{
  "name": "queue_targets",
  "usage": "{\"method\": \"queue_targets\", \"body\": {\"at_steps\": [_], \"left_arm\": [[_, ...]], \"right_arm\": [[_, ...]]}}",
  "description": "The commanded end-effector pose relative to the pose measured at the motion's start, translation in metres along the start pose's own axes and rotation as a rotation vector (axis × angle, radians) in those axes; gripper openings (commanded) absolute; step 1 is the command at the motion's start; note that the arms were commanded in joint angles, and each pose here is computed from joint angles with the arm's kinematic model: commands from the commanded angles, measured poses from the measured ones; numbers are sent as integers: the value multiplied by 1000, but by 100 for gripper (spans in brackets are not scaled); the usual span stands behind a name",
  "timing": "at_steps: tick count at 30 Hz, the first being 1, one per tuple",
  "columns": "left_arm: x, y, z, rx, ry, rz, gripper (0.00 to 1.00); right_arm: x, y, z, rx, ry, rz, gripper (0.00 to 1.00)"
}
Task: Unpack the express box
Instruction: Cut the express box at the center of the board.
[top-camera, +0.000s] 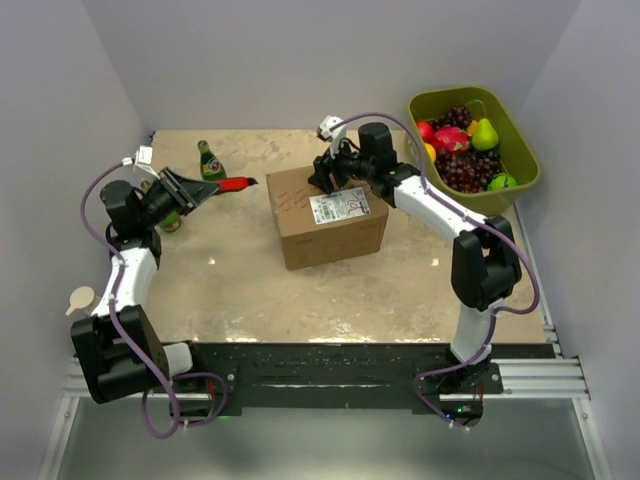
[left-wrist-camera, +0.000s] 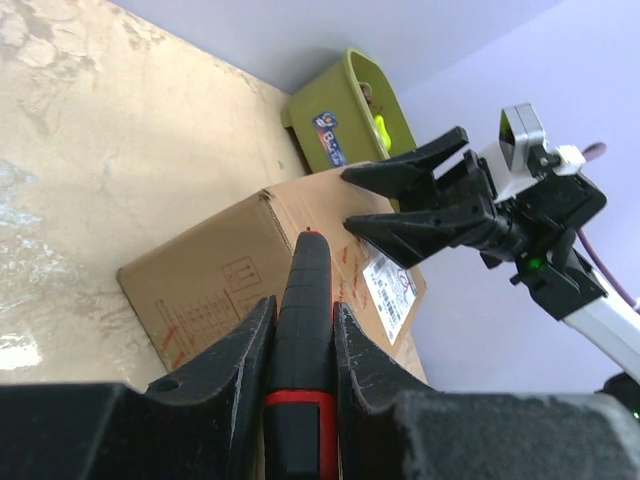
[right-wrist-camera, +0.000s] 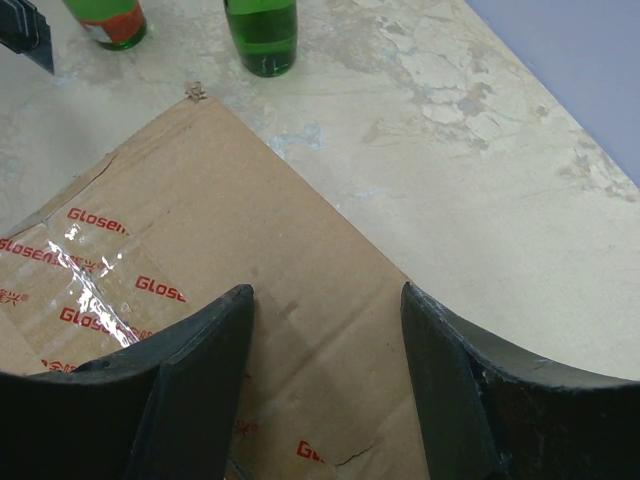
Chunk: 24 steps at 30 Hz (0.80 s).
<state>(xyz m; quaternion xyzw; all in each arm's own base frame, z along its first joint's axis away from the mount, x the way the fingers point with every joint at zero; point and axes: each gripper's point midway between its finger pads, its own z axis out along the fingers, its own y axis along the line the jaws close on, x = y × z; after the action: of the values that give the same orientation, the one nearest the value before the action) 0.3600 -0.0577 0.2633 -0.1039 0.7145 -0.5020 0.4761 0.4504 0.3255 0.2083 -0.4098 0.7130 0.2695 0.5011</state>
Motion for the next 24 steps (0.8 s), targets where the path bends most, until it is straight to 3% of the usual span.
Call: {"method": "queue_targets", "body": {"at_steps": [1, 12, 24], "left_arm": [[-5, 3, -4, -43, -46, 28, 0], [12, 17, -2, -43, -18, -103, 0], [17, 2, 12, 14, 29, -102, 0]], "right_arm": [[76, 18, 0, -8, 231, 88, 65], [79, 22, 5, -3, 235, 93, 65], [79, 21, 6, 1, 239, 90, 65]]}}
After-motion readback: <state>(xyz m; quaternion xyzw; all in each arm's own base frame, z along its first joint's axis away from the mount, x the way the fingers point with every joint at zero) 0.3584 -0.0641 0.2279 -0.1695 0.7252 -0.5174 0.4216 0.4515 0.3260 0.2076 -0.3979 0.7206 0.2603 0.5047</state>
